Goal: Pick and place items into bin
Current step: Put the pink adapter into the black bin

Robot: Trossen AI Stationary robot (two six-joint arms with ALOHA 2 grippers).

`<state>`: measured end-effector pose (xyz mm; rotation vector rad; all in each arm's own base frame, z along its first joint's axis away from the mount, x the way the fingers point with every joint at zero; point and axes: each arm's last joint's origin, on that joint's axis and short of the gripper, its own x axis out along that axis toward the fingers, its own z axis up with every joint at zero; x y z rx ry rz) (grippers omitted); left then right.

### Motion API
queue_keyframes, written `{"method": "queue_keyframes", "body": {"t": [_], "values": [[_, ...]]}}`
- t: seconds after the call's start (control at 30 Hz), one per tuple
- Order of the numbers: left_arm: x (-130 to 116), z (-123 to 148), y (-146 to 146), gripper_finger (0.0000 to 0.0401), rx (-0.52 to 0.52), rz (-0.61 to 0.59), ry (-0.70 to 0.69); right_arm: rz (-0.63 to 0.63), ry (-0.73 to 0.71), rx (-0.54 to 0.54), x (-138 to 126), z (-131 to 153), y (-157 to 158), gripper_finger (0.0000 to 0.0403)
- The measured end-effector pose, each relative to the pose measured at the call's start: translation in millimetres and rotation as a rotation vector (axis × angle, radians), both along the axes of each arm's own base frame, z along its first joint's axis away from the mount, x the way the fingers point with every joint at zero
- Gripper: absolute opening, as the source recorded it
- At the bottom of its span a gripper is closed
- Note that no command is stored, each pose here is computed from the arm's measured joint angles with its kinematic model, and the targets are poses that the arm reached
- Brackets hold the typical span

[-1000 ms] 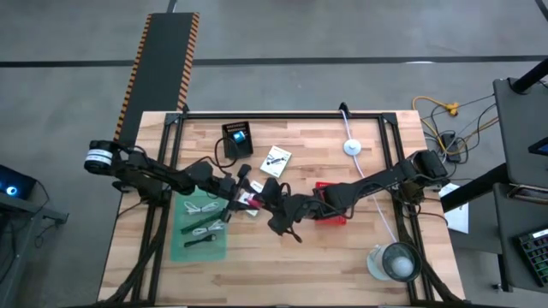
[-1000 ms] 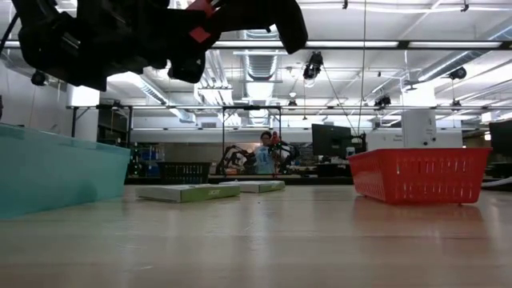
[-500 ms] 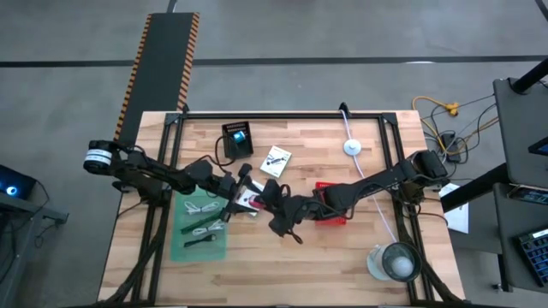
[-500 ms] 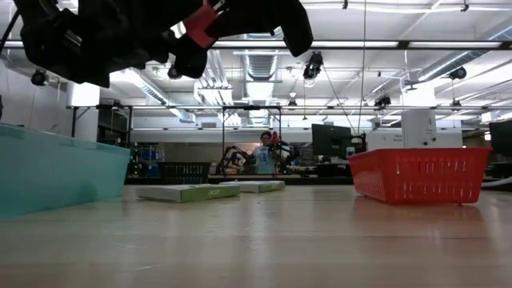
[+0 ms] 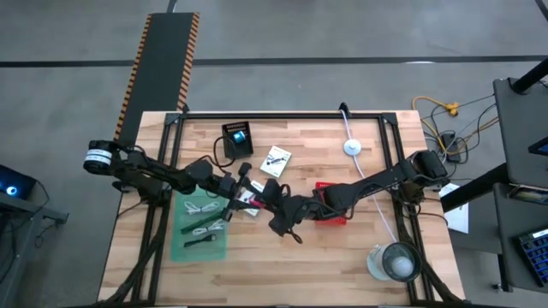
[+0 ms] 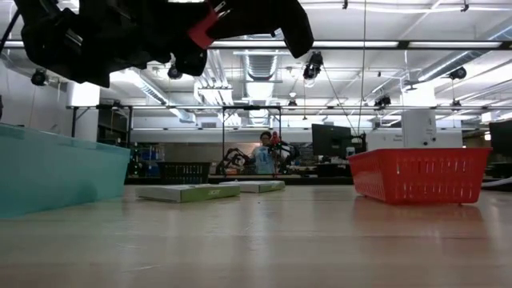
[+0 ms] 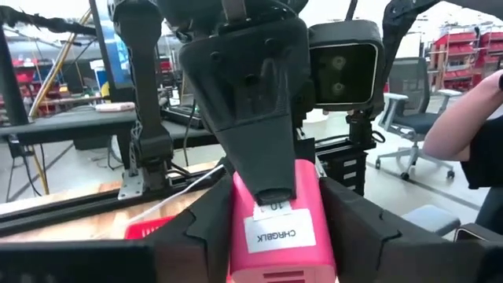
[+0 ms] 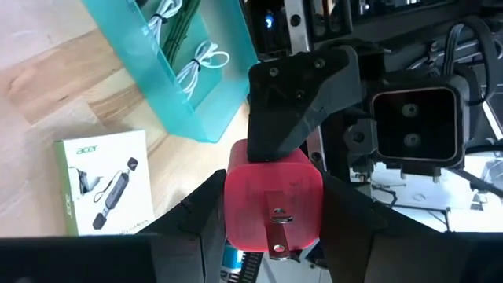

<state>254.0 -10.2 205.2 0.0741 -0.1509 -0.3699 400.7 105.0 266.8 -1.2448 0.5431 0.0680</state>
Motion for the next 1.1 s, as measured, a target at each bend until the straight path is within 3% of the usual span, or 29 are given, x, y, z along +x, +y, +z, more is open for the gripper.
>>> {"method": "queue_keyframes", "body": {"t": [0.1,0.2,0.43,0.57,0.83,0.97,1.1], "values": [[0,0,1,0.0139,-0.003,0.003,0.003,-0.006,-0.003,0.015,0,0,0,0.0142],[0,-1,4,0.0139,0.003,0.014,0.009,-0.032,-0.015,0.051,0,0,0,0.0167],[0,-1,24,0.0139,0.009,0.113,0.008,-0.277,-0.099,0.011,-3,6,-2,0.0251],[-1,-9,43,0.0139,-0.017,0.187,0.085,-0.344,-0.123,0.091,-12,14,-5,0.0269],[-11,-14,94,0.0139,-0.066,0.565,0.291,-0.472,-0.13,0.29,-26,15,-9,0.0265],[-20,-10,112,0.0139,-0.083,0.678,0.363,-0.508,-0.128,0.338,-29,8,-10,0.0259],[-27,-16,126,0.0139,-0.112,0.902,0.52,-0.522,-0.11,0.34,-31,-2,-12,0.0255]]}}
